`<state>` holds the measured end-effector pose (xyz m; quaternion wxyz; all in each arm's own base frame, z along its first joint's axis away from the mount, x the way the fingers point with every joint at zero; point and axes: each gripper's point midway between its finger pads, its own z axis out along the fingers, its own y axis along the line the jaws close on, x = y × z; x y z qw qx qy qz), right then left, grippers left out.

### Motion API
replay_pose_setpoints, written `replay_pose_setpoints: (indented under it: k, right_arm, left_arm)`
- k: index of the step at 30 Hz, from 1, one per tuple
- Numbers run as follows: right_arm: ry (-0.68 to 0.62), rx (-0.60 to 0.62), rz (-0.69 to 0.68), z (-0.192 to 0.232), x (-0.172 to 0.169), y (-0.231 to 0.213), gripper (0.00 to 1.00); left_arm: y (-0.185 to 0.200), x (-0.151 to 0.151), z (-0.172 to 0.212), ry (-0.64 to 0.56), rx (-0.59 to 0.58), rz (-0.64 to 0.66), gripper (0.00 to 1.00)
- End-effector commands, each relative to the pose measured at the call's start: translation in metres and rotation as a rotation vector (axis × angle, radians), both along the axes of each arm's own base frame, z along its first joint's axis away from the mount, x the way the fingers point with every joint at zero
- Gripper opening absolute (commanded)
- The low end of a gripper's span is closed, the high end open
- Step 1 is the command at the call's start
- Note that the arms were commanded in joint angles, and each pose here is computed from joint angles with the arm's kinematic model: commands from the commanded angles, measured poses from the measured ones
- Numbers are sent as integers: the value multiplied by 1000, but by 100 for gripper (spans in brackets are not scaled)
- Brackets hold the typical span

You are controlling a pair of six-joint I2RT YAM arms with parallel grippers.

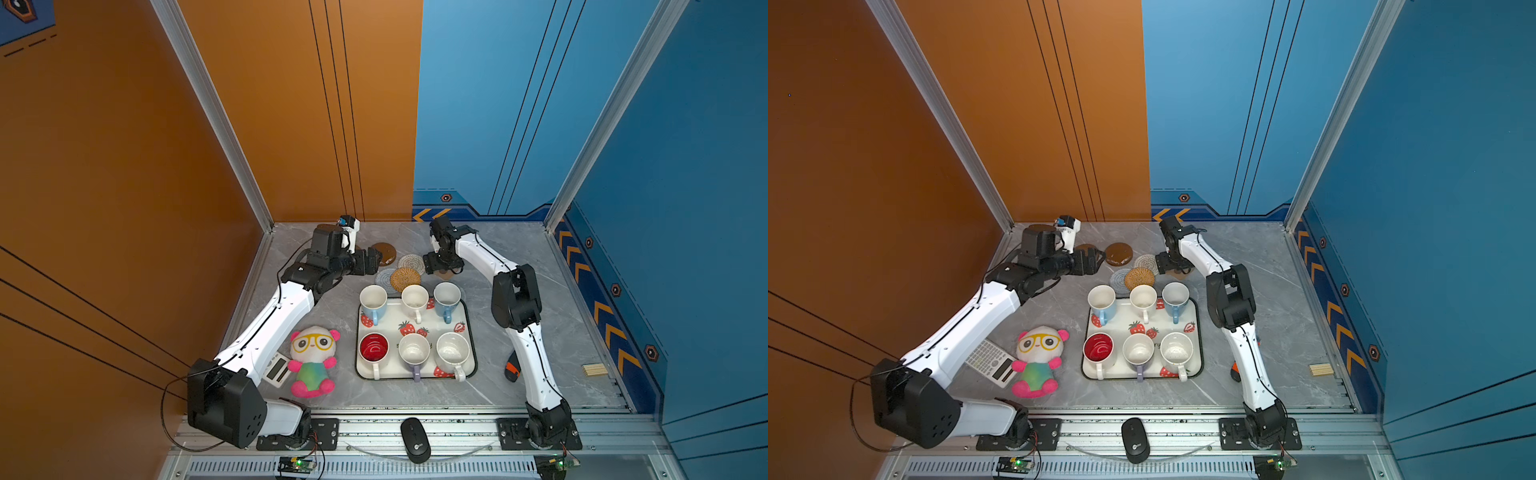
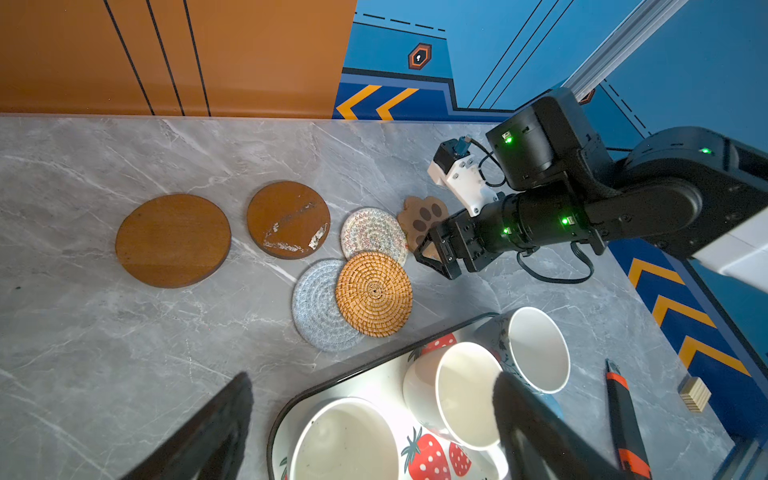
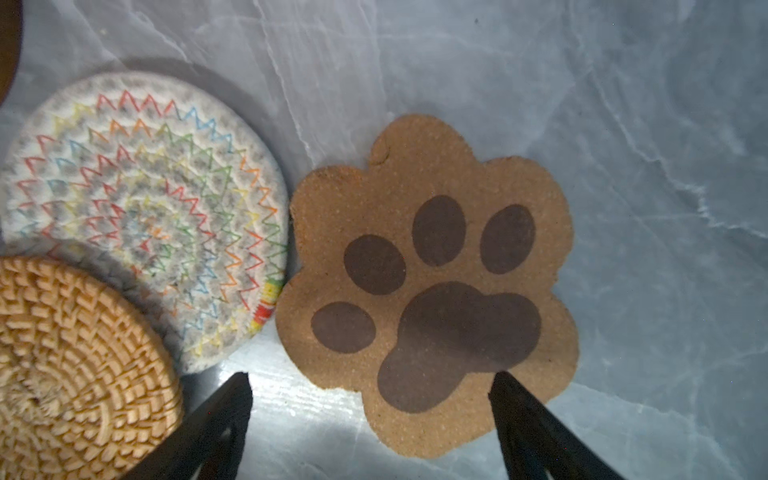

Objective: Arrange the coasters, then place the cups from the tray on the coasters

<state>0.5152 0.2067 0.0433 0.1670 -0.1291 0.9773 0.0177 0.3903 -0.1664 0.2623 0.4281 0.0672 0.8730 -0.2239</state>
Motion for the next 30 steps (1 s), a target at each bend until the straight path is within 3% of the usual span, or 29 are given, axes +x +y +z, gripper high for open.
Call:
replay_pose_setpoints:
  k: [1, 19, 30]
  right_arm:
    - [4, -53, 14, -6, 1, -3, 89]
    - [25, -113, 9, -29, 4, -8, 89]
    - [78, -58, -119, -41, 9, -38, 80]
  left_arm:
    - [-3, 1, 10, -20, 19, -8, 91]
    - [-4, -1, 8, -18, 39, -16, 91]
    - [-4, -3, 11, -24, 47, -15, 91]
